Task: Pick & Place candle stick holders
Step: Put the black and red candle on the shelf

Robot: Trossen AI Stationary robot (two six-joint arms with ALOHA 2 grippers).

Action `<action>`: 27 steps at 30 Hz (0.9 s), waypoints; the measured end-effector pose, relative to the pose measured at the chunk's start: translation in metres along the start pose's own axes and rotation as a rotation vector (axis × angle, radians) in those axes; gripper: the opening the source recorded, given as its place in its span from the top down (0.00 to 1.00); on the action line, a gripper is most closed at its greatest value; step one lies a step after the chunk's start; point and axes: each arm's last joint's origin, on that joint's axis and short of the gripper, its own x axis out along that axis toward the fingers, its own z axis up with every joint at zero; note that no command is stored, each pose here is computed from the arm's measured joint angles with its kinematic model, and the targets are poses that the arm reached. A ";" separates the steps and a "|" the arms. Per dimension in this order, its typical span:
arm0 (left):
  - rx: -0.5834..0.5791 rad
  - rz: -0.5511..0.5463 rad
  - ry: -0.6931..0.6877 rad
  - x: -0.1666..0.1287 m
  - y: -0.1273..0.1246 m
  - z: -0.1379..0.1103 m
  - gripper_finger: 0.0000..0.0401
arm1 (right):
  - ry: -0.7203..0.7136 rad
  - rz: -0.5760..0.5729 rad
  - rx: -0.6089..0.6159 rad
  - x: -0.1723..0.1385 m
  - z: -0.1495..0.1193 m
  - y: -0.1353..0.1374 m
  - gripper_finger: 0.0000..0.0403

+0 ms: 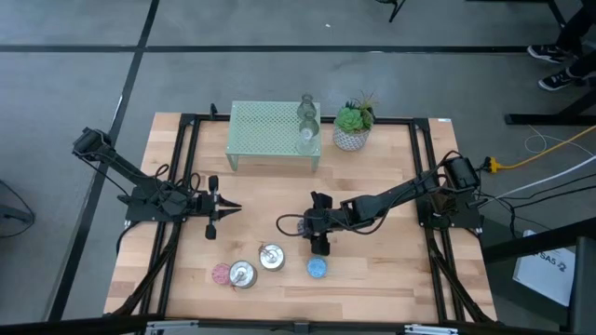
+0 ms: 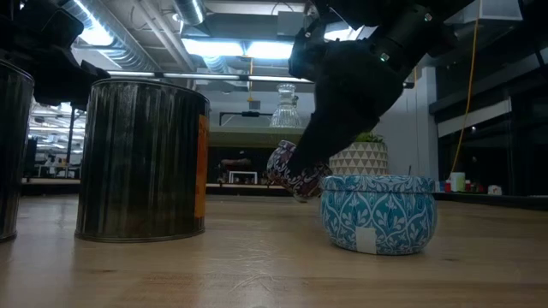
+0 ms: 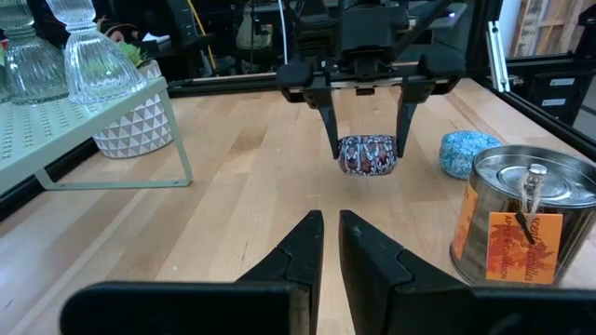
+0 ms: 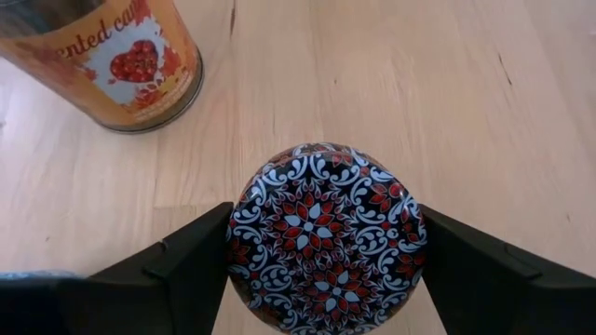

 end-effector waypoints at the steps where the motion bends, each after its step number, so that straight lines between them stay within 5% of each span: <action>1: 0.000 0.000 0.000 0.000 0.000 0.000 0.92 | 0.000 0.000 0.007 0.000 0.000 0.000 0.25; 27: -0.294 0.027 -0.079 0.000 0.001 0.008 0.92 | 0.001 0.005 0.013 0.000 0.000 0.000 0.25</action>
